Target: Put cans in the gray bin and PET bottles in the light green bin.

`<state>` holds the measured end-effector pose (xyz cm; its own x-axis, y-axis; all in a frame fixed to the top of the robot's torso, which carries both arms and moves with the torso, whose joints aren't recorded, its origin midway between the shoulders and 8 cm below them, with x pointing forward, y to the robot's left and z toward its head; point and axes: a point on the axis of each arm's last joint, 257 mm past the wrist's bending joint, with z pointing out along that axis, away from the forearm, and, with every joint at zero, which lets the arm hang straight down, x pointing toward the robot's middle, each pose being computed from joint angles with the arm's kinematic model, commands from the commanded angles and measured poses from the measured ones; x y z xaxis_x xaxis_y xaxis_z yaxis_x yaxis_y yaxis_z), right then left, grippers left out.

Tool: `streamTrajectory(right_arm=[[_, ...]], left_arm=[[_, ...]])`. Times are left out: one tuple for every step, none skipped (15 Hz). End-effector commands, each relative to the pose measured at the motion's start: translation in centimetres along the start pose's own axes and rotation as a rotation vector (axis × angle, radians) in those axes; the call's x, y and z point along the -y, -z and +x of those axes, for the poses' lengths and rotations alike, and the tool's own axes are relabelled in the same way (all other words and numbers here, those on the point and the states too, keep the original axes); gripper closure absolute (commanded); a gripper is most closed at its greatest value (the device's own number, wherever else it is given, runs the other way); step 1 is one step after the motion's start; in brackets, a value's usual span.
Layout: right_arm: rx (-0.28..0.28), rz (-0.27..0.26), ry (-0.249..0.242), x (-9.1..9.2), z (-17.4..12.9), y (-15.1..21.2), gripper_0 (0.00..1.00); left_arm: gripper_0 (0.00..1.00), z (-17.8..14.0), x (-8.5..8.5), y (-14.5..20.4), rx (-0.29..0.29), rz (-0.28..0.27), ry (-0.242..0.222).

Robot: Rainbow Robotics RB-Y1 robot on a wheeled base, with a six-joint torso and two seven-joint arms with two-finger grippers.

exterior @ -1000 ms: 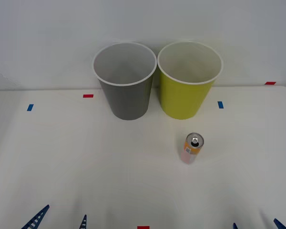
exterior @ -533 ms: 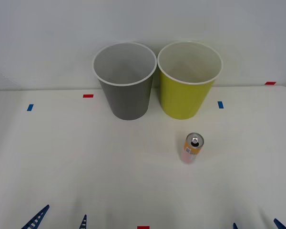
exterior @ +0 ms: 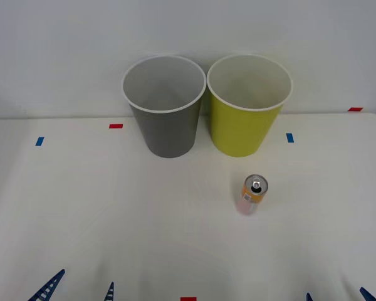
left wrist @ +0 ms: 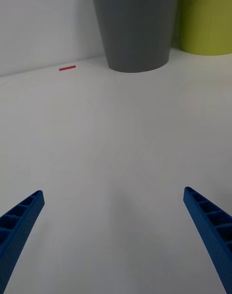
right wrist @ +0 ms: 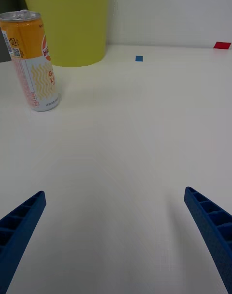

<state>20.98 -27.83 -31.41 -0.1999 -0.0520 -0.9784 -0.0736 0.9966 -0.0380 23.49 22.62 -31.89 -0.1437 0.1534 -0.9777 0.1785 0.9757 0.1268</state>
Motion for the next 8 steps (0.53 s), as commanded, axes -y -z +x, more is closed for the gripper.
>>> streamTrajectory(right_arm=[[0.0,0.0,0.0,0.0,0.0,0.0,0.0],[0.0,0.0,0.0,0.0,0.0,0.0,0.0],[0.0,0.0,0.0,0.0,0.0,0.0,0.0],[0.0,0.0,0.0,0.0,0.0,0.0,0.0],[0.0,0.0,0.0,0.0,0.0,0.0,0.0],[0.0,0.0,0.0,0.0,0.0,0.0,0.0],[0.0,0.0,0.0,0.0,0.0,0.0,0.0],[0.0,0.0,0.0,0.0,0.0,0.0,0.0]], left_arm=[[0.0,0.0,0.0,0.0,0.0,0.0,0.0],[0.0,0.0,0.0,0.0,0.0,0.0,0.0],[0.0,0.0,0.0,0.0,0.0,0.0,0.0],[0.0,0.0,0.0,0.0,0.0,0.0,0.0],[0.0,0.0,0.0,0.0,0.0,0.0,0.0],[0.0,0.0,0.0,0.0,0.0,0.0,0.0],[0.0,0.0,0.0,0.0,0.0,0.0,0.0],[0.0,0.0,0.0,0.0,0.0,0.0,0.0]])
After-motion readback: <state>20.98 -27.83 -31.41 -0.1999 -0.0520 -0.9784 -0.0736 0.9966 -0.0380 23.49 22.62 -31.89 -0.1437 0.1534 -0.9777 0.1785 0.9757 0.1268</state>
